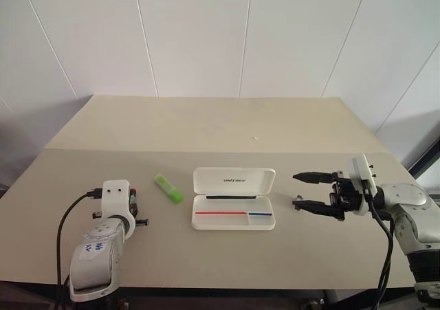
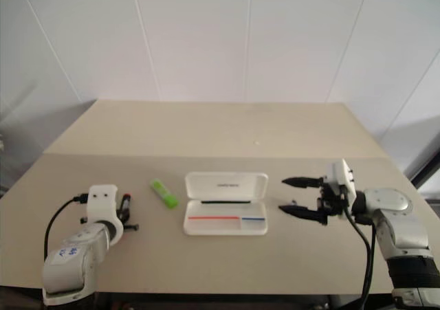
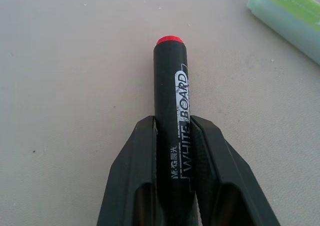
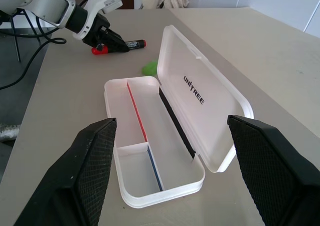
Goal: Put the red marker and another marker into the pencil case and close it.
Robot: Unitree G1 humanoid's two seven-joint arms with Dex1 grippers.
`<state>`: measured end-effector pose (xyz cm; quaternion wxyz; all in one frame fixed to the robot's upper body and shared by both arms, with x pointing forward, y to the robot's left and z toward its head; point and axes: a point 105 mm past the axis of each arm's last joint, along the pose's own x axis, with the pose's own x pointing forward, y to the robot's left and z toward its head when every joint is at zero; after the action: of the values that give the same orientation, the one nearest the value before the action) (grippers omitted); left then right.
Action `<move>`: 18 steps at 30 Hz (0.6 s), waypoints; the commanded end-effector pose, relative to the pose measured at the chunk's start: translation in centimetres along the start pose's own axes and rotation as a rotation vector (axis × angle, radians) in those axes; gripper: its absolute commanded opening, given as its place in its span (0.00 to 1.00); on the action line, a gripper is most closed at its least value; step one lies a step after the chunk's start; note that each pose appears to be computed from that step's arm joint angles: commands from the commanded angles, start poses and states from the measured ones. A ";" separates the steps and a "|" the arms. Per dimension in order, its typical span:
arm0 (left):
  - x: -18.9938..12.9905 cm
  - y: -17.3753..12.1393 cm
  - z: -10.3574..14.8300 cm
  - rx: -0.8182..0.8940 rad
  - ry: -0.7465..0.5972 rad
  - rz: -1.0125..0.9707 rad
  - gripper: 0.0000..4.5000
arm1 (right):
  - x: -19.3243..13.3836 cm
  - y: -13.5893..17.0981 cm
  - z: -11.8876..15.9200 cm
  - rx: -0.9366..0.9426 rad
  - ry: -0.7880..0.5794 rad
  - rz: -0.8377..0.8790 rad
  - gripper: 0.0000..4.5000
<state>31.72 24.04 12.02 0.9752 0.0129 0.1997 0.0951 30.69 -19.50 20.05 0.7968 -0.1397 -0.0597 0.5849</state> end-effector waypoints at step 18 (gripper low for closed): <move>-6.7 -7.6 12.7 0.457 -0.513 -0.947 0.13 | -0.3 1.1 2.3 -0.060 -0.104 0.036 1.00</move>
<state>33.00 16.84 24.18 0.9266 0.1359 -0.0083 -0.3505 29.50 -19.08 20.68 0.7813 -0.1212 -0.0909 0.6054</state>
